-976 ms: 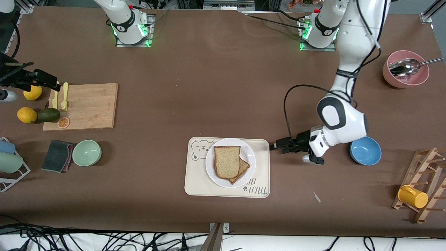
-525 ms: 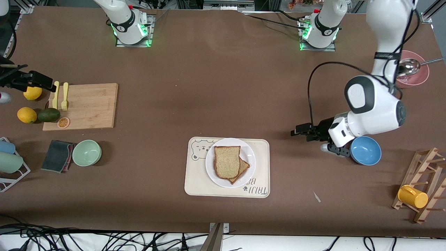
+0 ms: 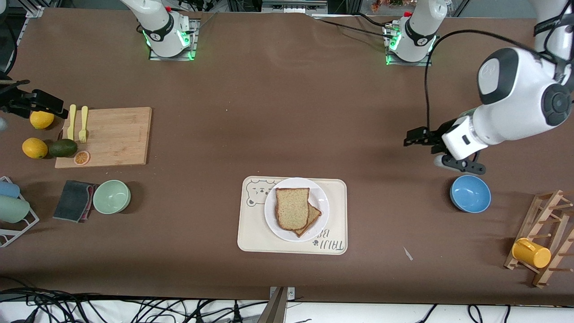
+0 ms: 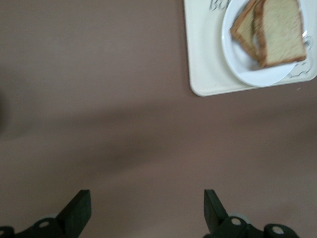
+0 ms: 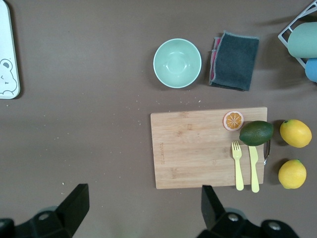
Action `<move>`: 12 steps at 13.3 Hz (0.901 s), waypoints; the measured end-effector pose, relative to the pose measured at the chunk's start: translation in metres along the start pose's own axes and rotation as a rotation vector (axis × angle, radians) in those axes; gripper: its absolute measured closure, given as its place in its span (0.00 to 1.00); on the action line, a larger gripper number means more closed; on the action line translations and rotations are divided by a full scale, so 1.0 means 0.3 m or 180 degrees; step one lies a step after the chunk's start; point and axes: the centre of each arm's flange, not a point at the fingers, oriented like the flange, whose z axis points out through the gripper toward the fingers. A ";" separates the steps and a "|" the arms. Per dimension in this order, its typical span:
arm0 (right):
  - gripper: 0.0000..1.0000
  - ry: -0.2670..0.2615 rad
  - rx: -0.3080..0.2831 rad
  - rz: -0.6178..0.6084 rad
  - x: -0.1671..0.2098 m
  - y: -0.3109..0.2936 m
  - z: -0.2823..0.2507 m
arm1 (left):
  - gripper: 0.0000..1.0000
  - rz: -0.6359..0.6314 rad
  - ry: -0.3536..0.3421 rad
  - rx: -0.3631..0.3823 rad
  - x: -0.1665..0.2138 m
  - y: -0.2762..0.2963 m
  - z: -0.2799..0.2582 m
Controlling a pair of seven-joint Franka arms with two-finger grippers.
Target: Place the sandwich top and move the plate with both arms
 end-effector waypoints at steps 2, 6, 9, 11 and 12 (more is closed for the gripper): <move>0.00 0.0000 0.0000 -0.0007 0.000 -0.004 0.000 | 0.00 0.0050 -0.0092 0.0257 -0.043 -0.028 -0.088; 0.00 0.0002 0.0000 -0.0012 0.000 -0.005 -0.001 | 0.00 0.0074 -0.0072 0.0680 -0.089 -0.059 -0.284; 0.00 0.0004 0.0000 -0.0016 0.000 -0.006 -0.002 | 0.00 0.0069 -0.0019 0.0827 -0.094 -0.076 -0.332; 0.00 0.0006 -0.0001 -0.0026 0.001 -0.012 -0.003 | 0.00 0.0058 0.0018 0.0826 -0.096 -0.082 -0.351; 0.00 0.0007 -0.0001 -0.0029 0.001 -0.014 -0.004 | 0.00 0.0062 0.0039 0.0828 -0.097 -0.078 -0.362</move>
